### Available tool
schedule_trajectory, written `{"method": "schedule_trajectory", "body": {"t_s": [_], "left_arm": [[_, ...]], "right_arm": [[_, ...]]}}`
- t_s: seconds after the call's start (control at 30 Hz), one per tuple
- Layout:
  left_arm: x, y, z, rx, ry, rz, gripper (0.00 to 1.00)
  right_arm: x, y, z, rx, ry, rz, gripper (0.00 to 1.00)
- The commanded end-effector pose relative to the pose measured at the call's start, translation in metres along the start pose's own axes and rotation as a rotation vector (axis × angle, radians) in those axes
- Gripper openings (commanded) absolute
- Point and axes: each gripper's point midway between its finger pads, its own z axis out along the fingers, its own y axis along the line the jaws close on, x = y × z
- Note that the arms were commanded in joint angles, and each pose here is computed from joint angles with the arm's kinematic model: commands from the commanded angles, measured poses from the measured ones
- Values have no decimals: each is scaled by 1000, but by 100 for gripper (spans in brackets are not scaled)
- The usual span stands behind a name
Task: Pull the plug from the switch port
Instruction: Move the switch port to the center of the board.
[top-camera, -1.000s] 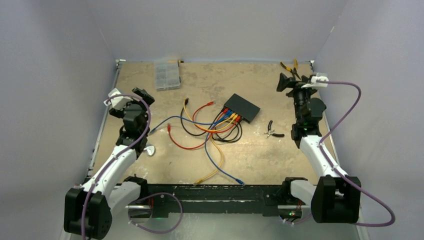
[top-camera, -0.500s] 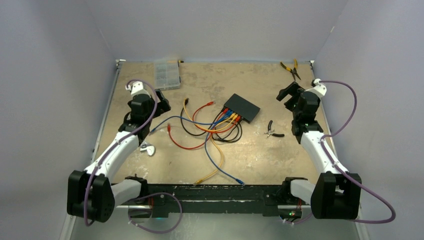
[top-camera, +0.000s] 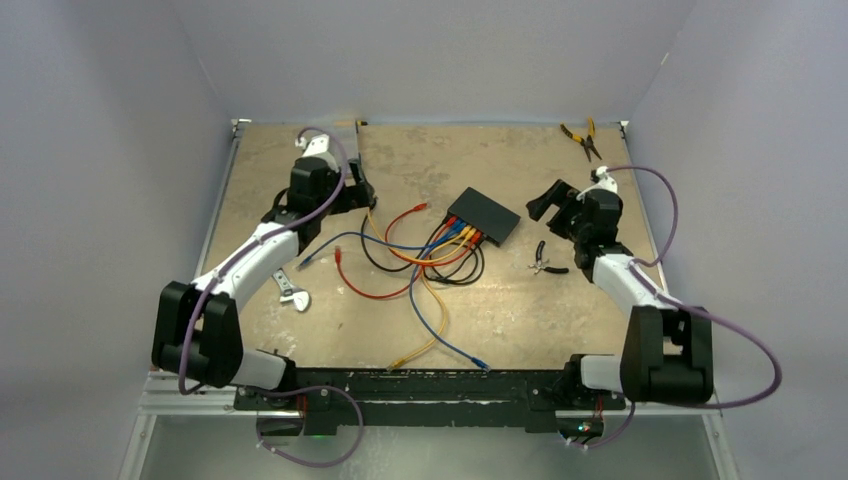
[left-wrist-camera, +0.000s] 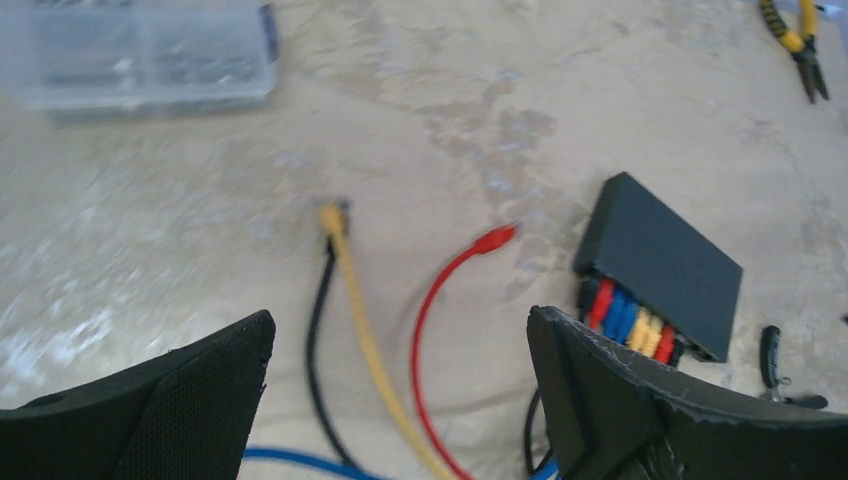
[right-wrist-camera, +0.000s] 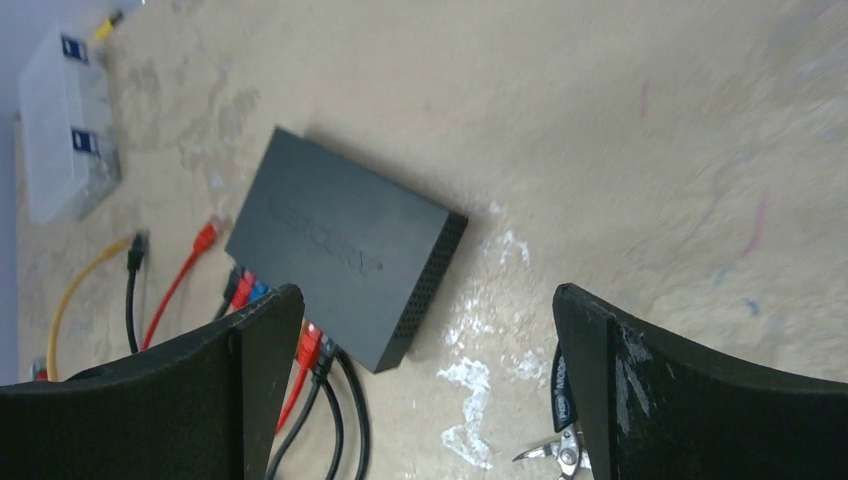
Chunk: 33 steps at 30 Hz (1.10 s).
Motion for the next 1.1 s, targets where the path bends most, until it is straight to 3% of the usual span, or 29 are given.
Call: {"method": "schedule_trajectory", "body": {"t_s": [0.0, 0.1, 0.37, 0.57, 0.77, 1.07], "left_arm": [[-12, -44, 17, 59, 6, 121, 96], [-6, -65, 35, 93, 43, 154, 96], [53, -121, 99, 225, 226, 222, 92], [93, -147, 139, 325, 327, 179, 90], [119, -153, 151, 384, 385, 137, 89], [128, -162, 136, 469, 393, 74, 78]], "right_arm": [[9, 33, 7, -202, 55, 15, 99], [20, 42, 6, -290, 68, 30, 99], [41, 30, 23, -265, 157, 53, 99], [59, 31, 32, -302, 240, 84, 93], [75, 46, 47, -340, 317, 78, 85], [81, 76, 66, -386, 352, 25, 79]]}}
